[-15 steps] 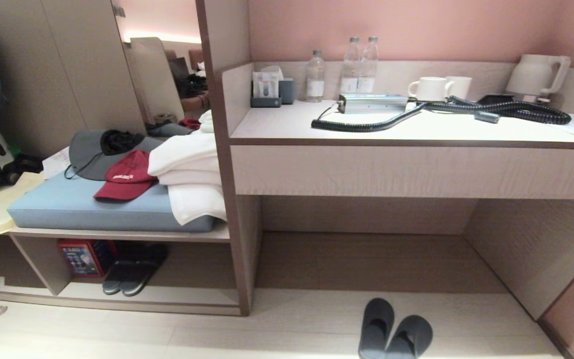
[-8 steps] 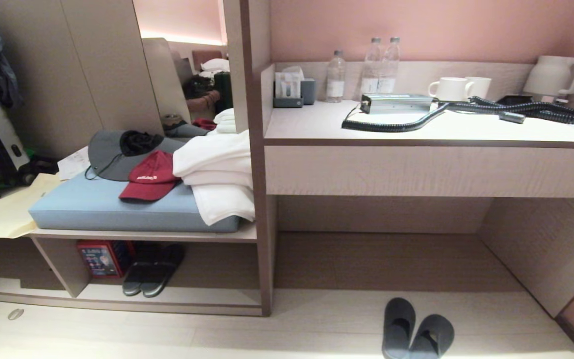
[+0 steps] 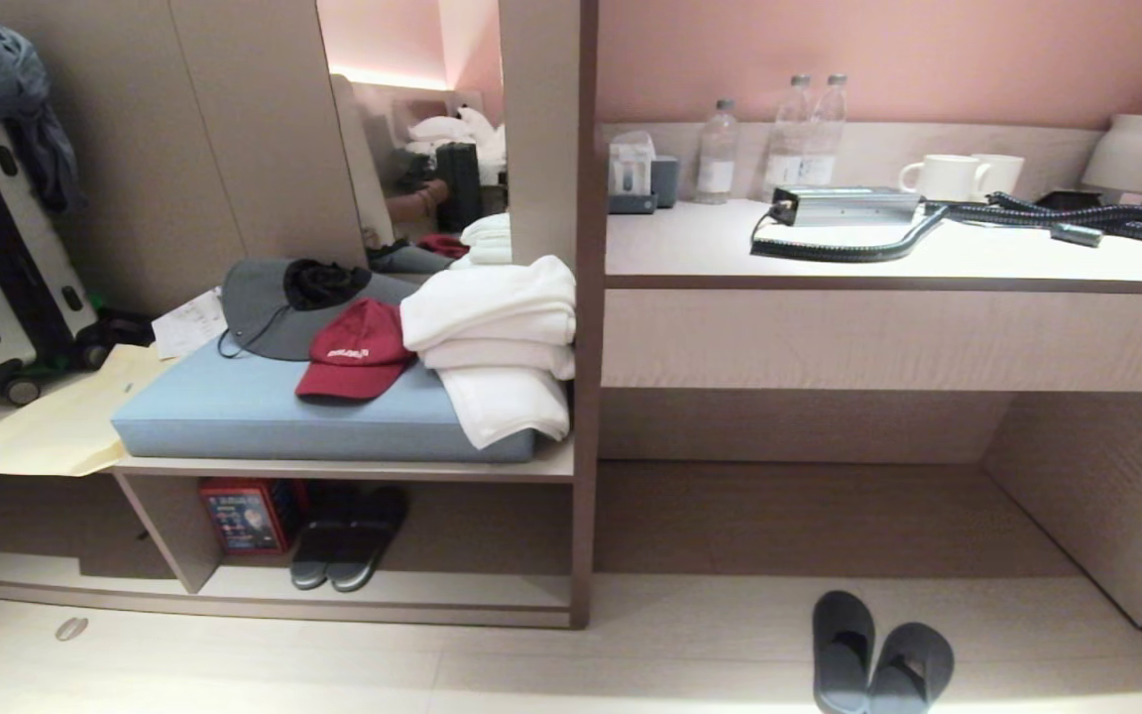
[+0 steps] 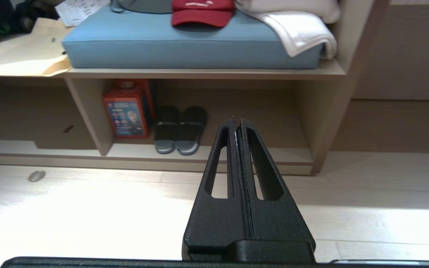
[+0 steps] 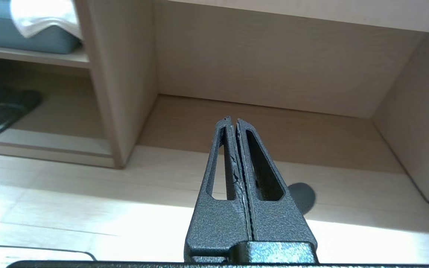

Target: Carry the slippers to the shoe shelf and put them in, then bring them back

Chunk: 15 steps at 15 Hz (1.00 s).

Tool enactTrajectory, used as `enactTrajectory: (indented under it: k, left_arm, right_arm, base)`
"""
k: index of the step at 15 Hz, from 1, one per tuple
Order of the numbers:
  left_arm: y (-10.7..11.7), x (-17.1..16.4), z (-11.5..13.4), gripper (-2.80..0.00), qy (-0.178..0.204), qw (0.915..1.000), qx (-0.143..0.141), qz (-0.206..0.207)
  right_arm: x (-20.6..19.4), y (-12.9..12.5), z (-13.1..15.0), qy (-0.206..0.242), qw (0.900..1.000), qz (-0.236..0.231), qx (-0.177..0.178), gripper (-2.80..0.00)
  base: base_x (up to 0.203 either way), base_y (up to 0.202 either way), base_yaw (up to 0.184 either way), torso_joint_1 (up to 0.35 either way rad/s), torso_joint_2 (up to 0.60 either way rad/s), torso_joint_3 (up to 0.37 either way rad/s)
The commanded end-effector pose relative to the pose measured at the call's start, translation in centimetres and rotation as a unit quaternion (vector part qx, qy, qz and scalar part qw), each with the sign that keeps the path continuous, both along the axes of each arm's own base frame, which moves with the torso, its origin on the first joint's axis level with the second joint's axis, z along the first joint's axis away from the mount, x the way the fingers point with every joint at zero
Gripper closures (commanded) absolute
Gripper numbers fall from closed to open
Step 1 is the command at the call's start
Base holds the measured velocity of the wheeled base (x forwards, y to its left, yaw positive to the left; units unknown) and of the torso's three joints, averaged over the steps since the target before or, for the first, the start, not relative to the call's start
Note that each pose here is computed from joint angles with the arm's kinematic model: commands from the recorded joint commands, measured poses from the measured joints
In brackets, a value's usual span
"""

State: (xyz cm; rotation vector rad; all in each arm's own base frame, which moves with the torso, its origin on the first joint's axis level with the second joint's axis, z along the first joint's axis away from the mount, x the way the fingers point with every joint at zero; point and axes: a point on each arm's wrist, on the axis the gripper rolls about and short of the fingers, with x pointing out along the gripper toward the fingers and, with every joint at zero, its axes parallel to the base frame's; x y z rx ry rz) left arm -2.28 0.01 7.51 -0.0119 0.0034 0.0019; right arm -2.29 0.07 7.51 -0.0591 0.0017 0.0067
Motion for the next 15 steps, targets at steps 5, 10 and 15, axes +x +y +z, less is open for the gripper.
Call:
enactTrajectory:
  k: [5, 10, 15]
  left_arm:
    - [0.00, 0.00, 0.00, 0.00, 0.000, 1.0000, 0.000, 0.000]
    - [0.00, 0.00, 0.00, 0.00, 0.000, 1.0000, 0.000, 0.001]
    - [0.00, 0.00, 0.00, 0.00, 0.000, 1.0000, 0.000, 0.000]
  right_arm:
    - [-0.01, 0.00, 0.00, -0.001, 1.000, 0.001, 0.000, 0.00]
    - [-0.01, 0.00, 0.00, -0.001, 1.000, 0.001, 0.000, 0.00]
    - [-0.01, 0.00, 0.00, -0.001, 1.000, 0.001, 0.000, 0.00]
  base:
    - [0.000, 0.196, -0.001, 0.004, 0.00, 0.003]
    - [0.000, 0.195, -0.001, 0.002, 0.00, 0.003]
    - [0.000, 0.197, -0.002, 0.003, 0.00, 0.003]
